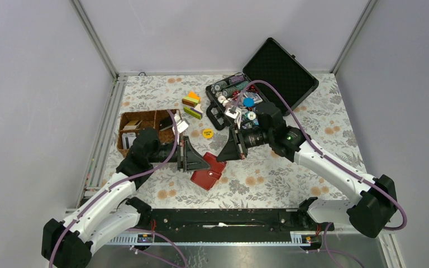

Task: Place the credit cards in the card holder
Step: Open the card holder at the center of the board.

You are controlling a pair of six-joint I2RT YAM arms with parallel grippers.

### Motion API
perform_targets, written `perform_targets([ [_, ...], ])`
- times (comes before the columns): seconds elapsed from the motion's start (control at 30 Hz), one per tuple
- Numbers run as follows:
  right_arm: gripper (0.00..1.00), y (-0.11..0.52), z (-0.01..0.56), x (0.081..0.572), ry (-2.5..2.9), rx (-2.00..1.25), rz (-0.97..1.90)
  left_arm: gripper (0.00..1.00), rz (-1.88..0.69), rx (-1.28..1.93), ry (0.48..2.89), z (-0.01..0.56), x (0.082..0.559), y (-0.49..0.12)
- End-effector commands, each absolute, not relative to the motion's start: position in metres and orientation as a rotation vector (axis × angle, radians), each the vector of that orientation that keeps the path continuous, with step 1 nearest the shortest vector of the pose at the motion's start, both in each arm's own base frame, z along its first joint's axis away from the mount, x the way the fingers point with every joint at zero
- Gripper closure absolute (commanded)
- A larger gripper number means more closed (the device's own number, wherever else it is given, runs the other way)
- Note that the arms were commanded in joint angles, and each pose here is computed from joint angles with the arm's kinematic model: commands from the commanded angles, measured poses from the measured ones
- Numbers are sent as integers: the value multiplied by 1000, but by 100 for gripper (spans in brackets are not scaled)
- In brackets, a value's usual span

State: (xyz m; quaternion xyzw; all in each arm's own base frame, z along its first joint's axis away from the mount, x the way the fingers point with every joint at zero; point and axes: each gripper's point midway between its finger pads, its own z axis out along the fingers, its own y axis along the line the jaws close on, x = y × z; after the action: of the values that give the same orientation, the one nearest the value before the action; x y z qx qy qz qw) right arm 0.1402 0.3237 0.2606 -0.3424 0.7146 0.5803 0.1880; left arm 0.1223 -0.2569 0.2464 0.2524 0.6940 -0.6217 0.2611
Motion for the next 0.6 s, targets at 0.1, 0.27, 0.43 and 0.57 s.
perform_targets([
  [0.1, 41, 326, 263, 180, 2028, -827, 1369, 100, -1492, 735, 1759, 278, 137, -252],
  [0.27, 6, 320, 278, 197, 1942, -768, 1254, 100, -1212, 605, 1864, 277, 182, -230],
  [0.43, 0, 311, 296, 204, 1829, -734, 1191, 100, -1066, 468, 1943, 271, 225, -211],
  [0.57, 6, 316, 313, 185, 1711, -798, 1313, 100, -1113, 535, 1982, 264, 222, -215],
])
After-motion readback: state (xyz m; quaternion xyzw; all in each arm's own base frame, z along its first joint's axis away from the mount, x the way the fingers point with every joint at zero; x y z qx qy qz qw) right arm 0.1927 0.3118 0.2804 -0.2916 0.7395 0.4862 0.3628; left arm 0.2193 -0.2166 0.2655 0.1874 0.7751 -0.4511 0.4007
